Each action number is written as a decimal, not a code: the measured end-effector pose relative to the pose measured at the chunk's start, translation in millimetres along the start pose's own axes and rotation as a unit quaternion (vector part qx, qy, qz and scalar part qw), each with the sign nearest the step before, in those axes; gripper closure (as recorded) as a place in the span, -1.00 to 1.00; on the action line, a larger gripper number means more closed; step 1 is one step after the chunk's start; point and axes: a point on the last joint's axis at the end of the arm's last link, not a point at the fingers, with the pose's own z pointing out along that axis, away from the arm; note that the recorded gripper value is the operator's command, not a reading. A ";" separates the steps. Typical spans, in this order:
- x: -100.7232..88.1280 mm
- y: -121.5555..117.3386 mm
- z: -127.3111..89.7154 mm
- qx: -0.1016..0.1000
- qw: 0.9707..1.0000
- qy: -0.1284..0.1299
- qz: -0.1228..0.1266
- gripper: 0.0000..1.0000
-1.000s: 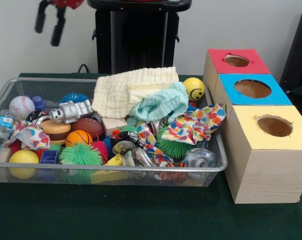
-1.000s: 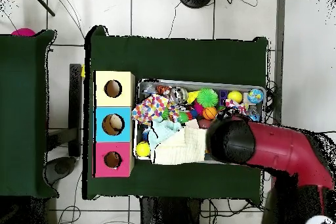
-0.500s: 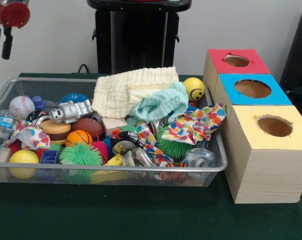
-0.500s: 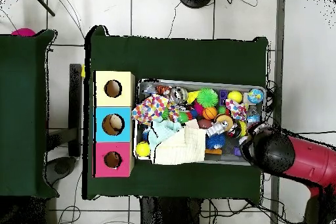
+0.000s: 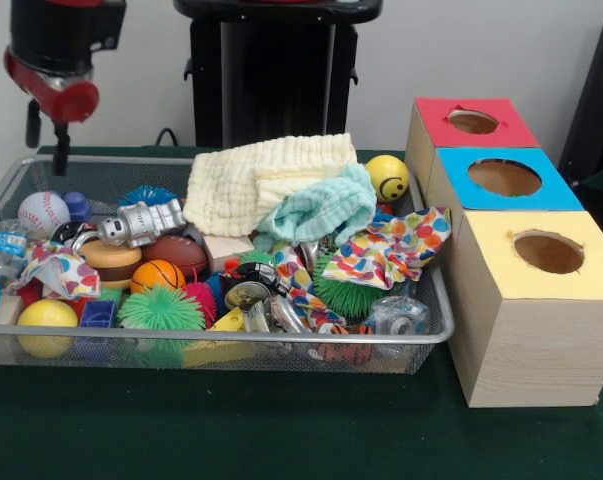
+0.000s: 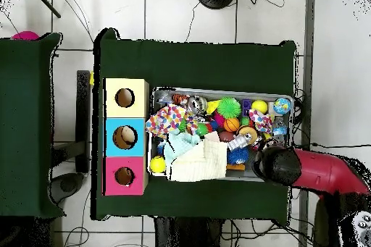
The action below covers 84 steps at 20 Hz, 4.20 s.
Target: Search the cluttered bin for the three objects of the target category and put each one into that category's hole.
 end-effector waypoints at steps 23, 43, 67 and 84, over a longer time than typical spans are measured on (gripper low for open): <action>34.4 112.8 34.0 -0.028 0.981 -0.103 -0.164 -1.00; -23.2 102.3 35.3 0.014 0.966 -0.179 -0.187 -1.00; -1.4 96.5 84.6 0.045 0.975 -0.127 -0.178 1.00; 2.4 115.2 16.5 0.056 0.983 -0.110 -0.136 1.00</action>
